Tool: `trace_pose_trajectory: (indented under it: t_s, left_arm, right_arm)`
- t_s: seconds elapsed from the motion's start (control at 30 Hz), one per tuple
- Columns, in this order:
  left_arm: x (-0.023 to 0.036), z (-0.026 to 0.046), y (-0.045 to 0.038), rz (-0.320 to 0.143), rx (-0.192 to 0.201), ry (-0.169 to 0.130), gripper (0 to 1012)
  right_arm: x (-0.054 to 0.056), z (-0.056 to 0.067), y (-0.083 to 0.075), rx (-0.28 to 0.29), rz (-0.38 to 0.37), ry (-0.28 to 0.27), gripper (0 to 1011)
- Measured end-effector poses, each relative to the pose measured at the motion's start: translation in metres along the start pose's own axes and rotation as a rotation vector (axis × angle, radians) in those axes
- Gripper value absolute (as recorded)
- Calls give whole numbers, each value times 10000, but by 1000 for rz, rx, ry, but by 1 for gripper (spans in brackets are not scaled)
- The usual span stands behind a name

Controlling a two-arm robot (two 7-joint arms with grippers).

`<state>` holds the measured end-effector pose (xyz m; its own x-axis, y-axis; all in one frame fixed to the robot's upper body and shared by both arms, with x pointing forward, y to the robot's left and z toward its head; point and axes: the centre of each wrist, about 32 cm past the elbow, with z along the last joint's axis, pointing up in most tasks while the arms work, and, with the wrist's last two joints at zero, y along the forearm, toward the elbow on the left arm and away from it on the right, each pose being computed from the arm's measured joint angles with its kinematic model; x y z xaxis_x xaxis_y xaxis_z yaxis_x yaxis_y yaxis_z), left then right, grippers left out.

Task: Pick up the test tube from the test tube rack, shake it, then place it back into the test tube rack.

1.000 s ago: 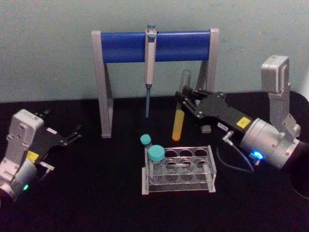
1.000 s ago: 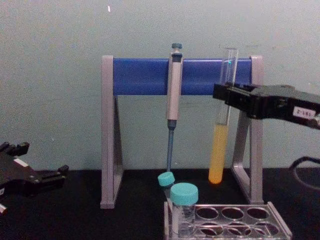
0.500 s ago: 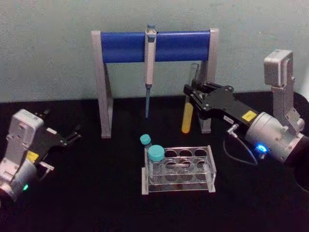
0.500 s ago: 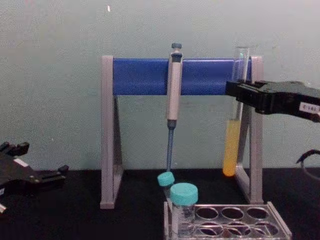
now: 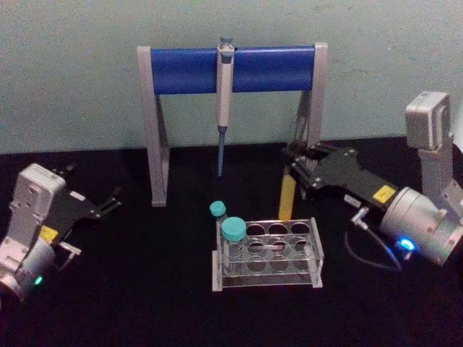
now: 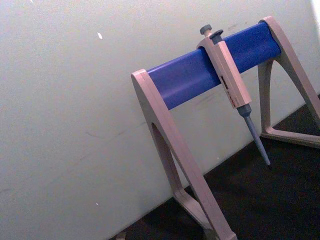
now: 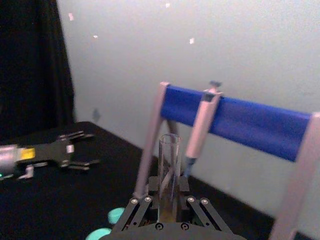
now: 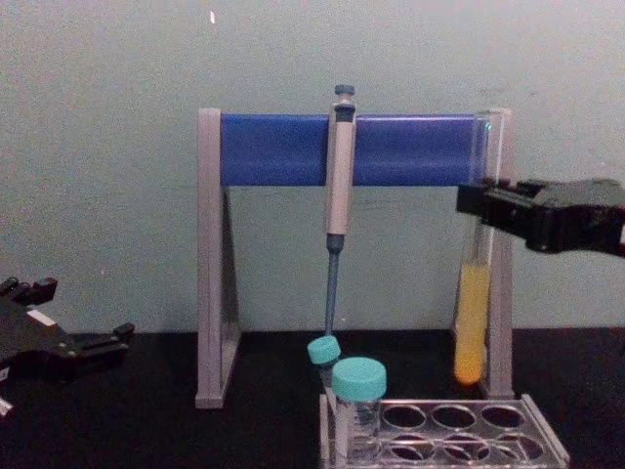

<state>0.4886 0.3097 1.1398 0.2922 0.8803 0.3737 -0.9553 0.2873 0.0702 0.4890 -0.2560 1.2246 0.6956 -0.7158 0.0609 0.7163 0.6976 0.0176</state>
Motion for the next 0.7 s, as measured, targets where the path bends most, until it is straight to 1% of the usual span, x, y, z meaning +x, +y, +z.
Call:
trace_pose_trajectory:
  t_s: [0.1, 0.23, 0.27, 0.3, 0.5, 0.7]
  left_arm:
    - [0, 0, 0, 0, 0, 0, 1001]
    - [0, 0, 0, 0, 0, 0, 1001]
    - [0, 0, 0, 0, 0, 0, 1001]
    - [0, 0, 0, 0, 0, 0, 1001]
    - [0, 0, 0, 0, 0, 0, 1001]
    - [0, 0, 0, 0, 0, 0, 1001]
  right_arm:
    - [-70, -28, 7, -9, 41, 22, 229]
    - [-114, -38, 71, 0, 74, 39, 229]
    - [-114, -38, 71, 0, 74, 39, 229]
    - [-117, -36, 103, 6, 81, 41, 229]
    - [-89, -20, 241, 36, 81, 35, 229]
    - [10, 2, 304, 48, 34, 15, 229]
